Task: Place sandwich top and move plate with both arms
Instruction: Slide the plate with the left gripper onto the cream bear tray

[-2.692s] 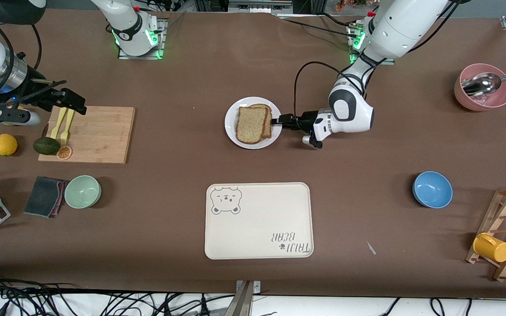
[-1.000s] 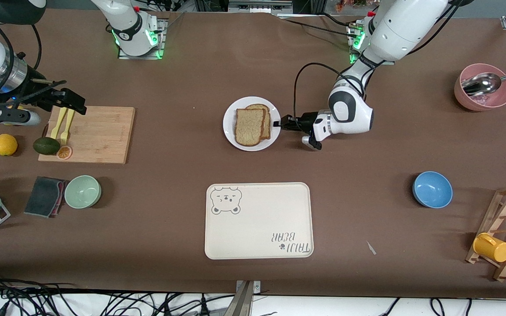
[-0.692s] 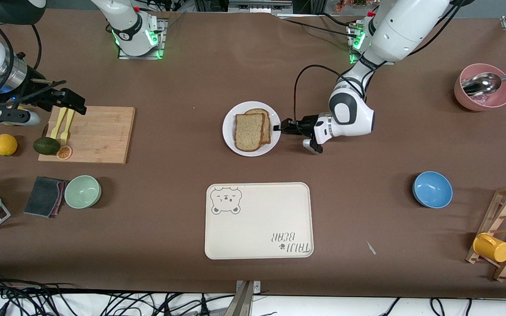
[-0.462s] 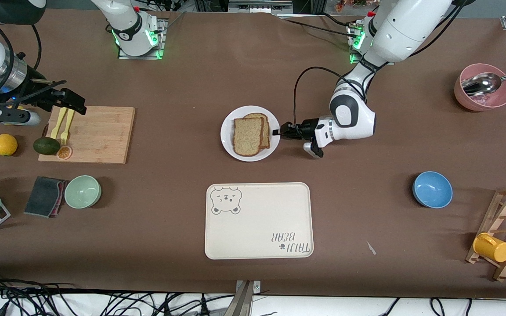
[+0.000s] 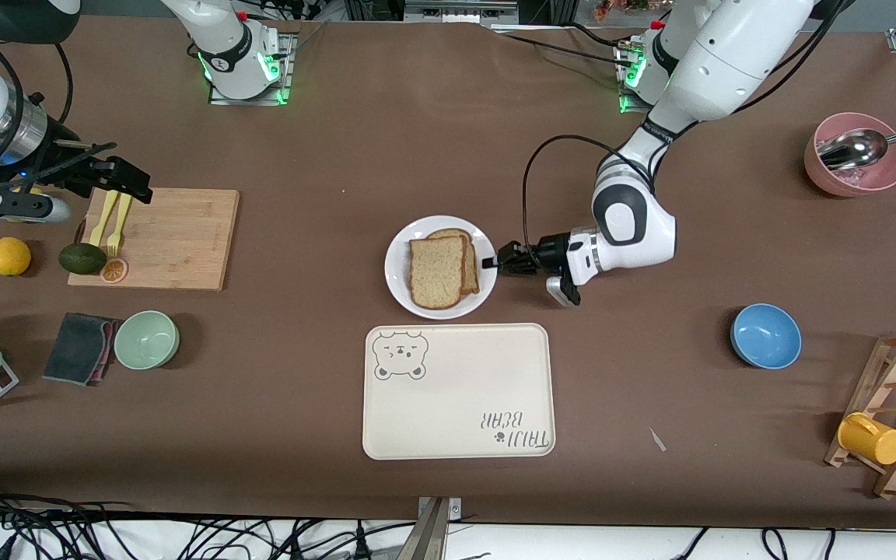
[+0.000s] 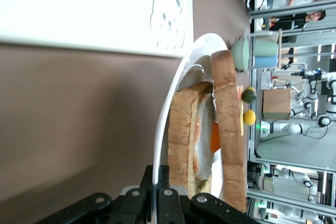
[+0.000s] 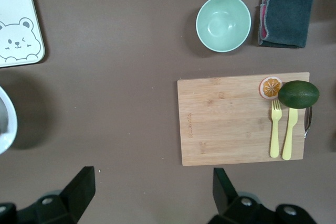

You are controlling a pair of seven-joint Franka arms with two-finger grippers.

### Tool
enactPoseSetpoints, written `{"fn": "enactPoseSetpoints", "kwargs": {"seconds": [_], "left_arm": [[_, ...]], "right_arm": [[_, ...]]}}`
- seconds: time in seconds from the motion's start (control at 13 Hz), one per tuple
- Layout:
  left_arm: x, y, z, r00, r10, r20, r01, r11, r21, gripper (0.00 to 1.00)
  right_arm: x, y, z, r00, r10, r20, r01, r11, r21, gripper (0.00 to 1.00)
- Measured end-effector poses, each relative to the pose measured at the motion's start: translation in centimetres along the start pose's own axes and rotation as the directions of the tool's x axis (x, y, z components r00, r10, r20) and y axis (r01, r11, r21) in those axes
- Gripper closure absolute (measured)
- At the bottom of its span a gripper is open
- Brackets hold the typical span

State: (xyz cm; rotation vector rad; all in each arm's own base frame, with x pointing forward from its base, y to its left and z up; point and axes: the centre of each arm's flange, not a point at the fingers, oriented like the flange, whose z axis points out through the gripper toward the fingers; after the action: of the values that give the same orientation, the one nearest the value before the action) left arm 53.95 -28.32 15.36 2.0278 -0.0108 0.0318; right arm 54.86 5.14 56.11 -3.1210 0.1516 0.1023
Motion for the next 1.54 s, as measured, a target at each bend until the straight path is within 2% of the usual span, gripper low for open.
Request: {"fn": "enactPoseSetpoints", "kwargs": {"seconds": [0.31, 0.69, 1.0, 1.23, 1.54], "left_arm": [[4.6, -0.6, -0.5, 0.998, -0.027, -0.056, 0.026, 1.000, -0.015, 0.96], [10.3, 0.0, -2.4, 0.993, -0.079, -0.088, 0.080, 0.997, 0.012, 0.96], [12.6, -1.8, -1.8, 0.989, -0.107, -0.105, 0.108, 0.994, 0.008, 0.96], [15.3, -2.7, -2.9, 0.983, -0.136, -0.120, 0.144, 0.987, 0.064, 0.96], [17.1, -3.0, -2.6, 0.978, -0.155, -0.140, 0.164, 0.985, 0.057, 0.96]], "right_arm": [[0.0, 0.1, 0.0, 1.000, 0.001, 0.000, -0.001, 1.000, 0.000, 0.01], [0.0, 0.1, 0.0, 1.000, 0.002, 0.000, -0.002, 1.000, 0.000, 0.01], [0.1, 0.2, 0.0, 1.000, 0.004, 0.001, -0.004, 1.000, 0.000, 0.01], [0.1, 0.3, 0.0, 1.000, 0.004, 0.001, -0.004, 1.000, 0.000, 0.01], [0.1, 0.3, 0.0, 1.000, 0.005, 0.001, -0.005, 1.000, 0.000, 0.01]]}}
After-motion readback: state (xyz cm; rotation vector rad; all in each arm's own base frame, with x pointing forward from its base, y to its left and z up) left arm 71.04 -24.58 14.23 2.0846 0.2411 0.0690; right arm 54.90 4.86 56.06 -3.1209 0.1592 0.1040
